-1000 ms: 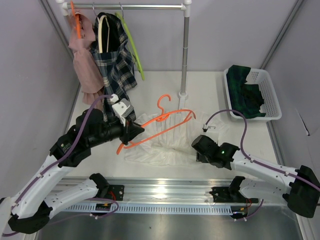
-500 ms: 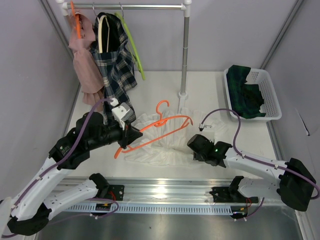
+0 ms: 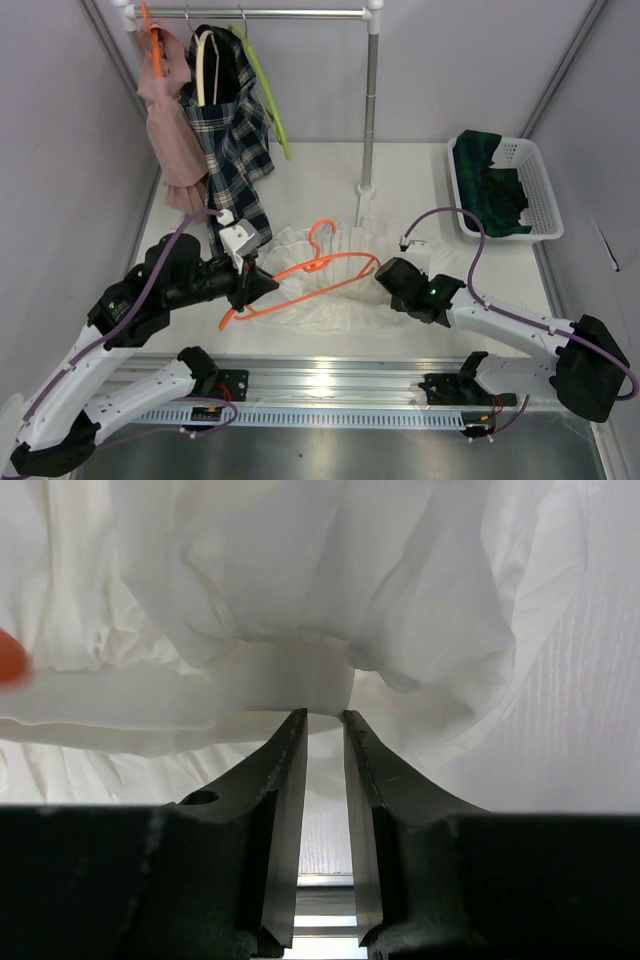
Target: Place the skirt on the hanger
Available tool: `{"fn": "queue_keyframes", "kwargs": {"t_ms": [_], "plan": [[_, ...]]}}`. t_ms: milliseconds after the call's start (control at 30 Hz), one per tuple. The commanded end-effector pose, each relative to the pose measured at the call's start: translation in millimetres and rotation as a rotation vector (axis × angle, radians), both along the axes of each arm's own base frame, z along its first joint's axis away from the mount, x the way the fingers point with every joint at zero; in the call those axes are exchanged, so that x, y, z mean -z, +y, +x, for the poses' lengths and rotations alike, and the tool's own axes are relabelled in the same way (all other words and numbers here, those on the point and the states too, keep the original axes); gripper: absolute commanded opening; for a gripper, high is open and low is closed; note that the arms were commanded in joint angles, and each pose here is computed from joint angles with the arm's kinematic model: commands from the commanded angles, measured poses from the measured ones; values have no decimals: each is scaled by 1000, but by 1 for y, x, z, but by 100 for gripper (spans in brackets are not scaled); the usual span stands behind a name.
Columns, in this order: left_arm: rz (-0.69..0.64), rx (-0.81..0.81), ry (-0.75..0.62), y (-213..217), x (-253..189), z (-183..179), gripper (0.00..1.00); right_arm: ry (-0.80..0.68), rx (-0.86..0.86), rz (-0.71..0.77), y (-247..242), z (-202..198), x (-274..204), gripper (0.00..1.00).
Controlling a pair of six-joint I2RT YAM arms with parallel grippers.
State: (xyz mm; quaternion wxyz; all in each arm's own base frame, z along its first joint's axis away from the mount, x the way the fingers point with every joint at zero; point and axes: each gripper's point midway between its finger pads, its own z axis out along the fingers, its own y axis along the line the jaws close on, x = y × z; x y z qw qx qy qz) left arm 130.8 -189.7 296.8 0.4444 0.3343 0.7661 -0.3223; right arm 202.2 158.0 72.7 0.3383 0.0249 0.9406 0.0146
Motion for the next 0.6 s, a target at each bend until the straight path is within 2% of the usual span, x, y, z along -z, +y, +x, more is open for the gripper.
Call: {"fn": "queue_keyframes", "kwargs": {"t_ms": [0, 333, 567], "plan": [[-18, 100, 8, -5, 1, -18, 0, -73, 22, 21, 5, 17, -23, 25], [2, 163, 52, -10, 19, -28, 0, -65, 24, 40, 9, 22, -27, 19], [-1, 152, 67, -17, 32, -22, 0, -69, 26, 55, 10, 25, -36, 15]]}}
